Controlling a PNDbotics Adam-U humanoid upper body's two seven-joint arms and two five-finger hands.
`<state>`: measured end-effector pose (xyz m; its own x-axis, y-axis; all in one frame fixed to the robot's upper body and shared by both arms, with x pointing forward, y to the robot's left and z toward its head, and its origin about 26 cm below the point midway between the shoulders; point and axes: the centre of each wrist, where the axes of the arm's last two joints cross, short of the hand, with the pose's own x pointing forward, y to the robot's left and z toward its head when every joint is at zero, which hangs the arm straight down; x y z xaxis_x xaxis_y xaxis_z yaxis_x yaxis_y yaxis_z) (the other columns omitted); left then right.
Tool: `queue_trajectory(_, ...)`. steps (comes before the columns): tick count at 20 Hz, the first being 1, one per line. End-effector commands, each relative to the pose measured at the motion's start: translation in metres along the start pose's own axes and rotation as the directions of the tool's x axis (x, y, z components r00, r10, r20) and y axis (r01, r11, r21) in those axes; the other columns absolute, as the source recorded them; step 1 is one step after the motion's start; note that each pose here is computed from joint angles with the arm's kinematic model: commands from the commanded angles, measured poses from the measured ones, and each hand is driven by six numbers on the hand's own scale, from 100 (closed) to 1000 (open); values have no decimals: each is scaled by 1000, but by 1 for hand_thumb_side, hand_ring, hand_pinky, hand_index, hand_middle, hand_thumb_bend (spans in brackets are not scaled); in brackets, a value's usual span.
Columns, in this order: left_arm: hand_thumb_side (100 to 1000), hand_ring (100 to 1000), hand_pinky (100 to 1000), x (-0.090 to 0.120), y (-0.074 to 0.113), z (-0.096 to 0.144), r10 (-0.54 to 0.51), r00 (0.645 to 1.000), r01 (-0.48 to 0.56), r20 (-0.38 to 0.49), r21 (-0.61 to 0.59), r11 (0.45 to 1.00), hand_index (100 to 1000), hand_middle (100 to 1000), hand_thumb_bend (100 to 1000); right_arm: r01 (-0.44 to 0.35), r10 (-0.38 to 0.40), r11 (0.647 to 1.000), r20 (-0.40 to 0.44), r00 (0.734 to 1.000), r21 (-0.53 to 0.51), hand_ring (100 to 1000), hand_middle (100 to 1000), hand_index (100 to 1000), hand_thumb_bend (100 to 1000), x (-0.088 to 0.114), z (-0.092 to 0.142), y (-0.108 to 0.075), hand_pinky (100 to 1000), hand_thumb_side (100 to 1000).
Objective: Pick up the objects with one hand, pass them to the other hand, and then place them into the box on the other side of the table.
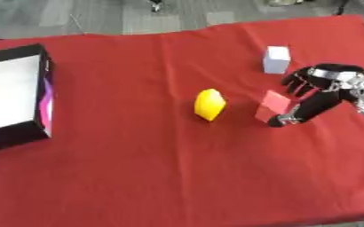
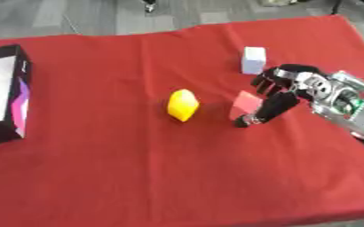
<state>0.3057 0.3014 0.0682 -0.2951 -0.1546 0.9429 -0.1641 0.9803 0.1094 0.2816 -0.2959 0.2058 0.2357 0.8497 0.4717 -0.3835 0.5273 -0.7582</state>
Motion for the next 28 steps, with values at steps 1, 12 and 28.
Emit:
queue_trajectory(1, 726, 680, 823, 6, 1, -2, 1, 1000, -1, 21, -4, 1000, 842, 746, 297, -15, 15, 1000, -4, 1000, -22, 846, 771, 864, 645, 4, 4, -4, 829, 220)
queue_trajectory(12, 728, 680, 823, 4, -1, -1, 10, 1000, -10, 14, -9, 1000, 841, 746, 296, 4, -6, 1000, -57, 998, -31, 843, 767, 860, 612, -2, -6, 0, 832, 209)
queue_trajectory(28, 732, 679, 823, 3, -2, 0, 14, 1000, -14, 8, -11, 1000, 840, 745, 296, -67, 81, 971, 51, 995, -232, 850, 759, 855, 636, 8, 5, -11, 829, 203)
